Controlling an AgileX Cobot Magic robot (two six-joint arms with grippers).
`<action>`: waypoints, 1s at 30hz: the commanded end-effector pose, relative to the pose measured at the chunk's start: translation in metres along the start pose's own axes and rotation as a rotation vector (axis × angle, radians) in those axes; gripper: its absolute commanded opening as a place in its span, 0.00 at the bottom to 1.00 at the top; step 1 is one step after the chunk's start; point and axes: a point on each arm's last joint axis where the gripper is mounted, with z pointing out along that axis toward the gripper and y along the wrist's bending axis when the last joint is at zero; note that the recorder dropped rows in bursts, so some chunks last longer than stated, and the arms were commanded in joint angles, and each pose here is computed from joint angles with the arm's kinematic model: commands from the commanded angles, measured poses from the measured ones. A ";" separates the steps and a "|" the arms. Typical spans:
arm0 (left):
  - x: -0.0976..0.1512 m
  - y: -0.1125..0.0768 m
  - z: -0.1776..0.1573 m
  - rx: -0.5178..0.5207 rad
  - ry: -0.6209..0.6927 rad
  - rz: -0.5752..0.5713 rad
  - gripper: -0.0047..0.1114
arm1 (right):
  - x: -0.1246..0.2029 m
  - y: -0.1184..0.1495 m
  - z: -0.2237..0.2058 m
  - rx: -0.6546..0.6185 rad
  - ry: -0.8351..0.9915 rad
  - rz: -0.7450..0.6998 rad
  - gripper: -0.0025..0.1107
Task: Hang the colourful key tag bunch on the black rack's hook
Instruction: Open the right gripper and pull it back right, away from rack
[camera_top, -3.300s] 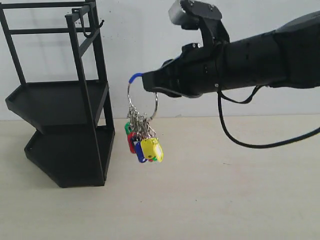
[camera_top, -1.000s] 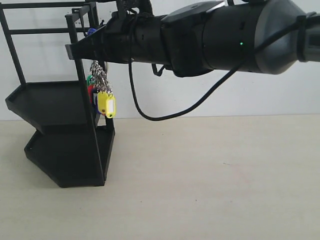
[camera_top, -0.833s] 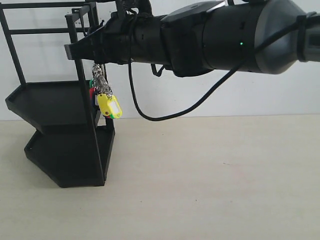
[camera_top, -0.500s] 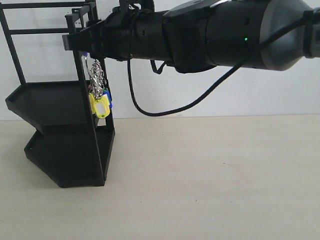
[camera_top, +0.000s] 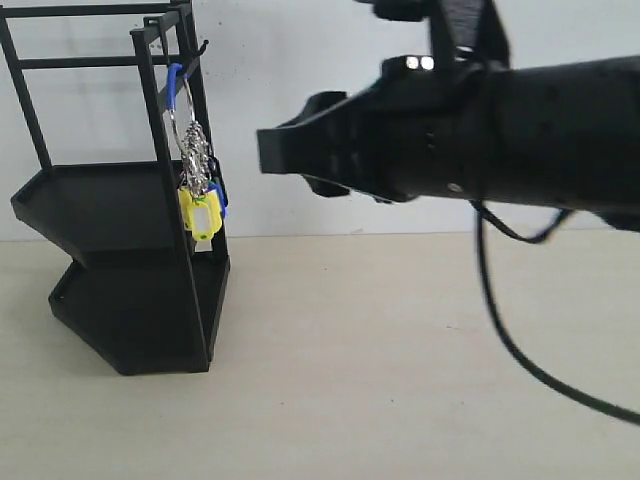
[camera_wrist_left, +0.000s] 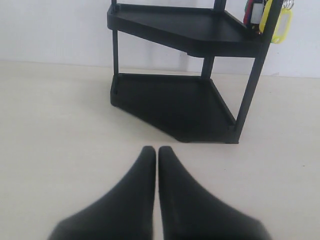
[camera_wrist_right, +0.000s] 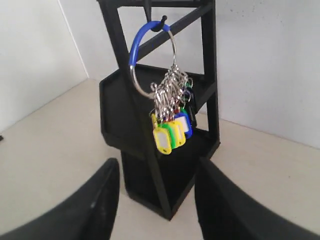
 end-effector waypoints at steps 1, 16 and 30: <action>0.000 0.000 0.000 -0.004 -0.006 0.008 0.08 | 0.016 0.004 -0.064 -0.078 -0.025 0.062 0.42; 0.000 0.000 0.000 -0.004 -0.006 0.008 0.08 | 0.093 0.008 -0.133 -0.267 0.088 0.141 0.02; 0.000 0.000 0.000 -0.004 -0.006 0.008 0.08 | 0.093 0.007 -0.133 -0.249 0.081 0.136 0.02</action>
